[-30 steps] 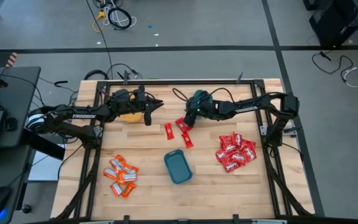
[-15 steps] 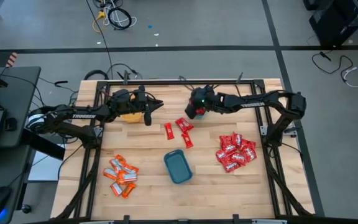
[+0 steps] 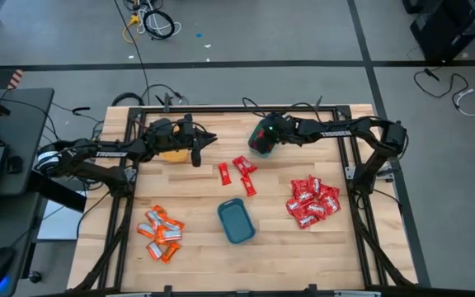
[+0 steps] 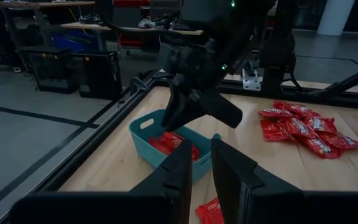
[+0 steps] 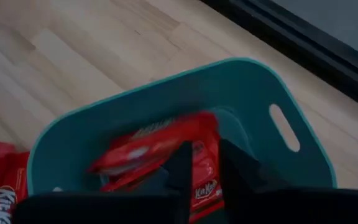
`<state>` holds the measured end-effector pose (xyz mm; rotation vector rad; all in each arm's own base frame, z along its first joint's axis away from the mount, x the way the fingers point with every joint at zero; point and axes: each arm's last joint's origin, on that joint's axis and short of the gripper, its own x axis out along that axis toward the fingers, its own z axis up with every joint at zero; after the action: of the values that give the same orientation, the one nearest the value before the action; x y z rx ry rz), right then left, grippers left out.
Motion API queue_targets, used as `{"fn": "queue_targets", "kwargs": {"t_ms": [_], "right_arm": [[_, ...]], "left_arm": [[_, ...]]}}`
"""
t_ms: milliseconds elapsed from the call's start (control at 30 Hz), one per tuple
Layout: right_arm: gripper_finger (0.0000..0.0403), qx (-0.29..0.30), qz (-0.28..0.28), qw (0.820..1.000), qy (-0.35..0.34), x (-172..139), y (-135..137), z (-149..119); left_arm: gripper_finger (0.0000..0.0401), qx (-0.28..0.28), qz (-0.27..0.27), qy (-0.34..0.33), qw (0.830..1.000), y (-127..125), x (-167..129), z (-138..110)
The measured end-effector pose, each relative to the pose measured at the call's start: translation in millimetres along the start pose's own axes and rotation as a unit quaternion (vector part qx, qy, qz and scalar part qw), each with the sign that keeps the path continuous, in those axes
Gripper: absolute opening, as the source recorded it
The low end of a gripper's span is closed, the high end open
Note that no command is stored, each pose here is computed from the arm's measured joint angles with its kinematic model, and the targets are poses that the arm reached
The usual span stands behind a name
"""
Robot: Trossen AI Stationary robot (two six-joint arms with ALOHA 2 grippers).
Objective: Sort candy
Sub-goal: Put the red chocolate bar into the green bin
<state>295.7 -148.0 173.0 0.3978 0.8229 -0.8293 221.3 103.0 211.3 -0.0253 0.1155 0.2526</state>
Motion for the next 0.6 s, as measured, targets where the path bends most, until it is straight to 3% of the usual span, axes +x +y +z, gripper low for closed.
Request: {"fn": "queue_targets", "kwargs": {"t_ms": [233,300,433,600], "right_arm": [[0.0185,-0.038,-0.01,0.998,-0.051,-29,-6,14],[0.0219,-0.042,0.037,0.997,-0.058,-42,-4,17],[0.0264,-0.066,0.198,0.977,-0.043,-63,16,15],[0.0267,-0.113,0.234,0.965,-0.02,-64,60,-10]], "left_arm": [[0.006,-0.001,0.0,0.001,1.0,0,0,0],[0.006,0.0,0.0,0.001,1.0,0,0,0],[0.006,-0.001,0.0,0.001,1.0,0,0,0],[0.006,0.0,0.0,0.002,1.0,0,0,0]]}}
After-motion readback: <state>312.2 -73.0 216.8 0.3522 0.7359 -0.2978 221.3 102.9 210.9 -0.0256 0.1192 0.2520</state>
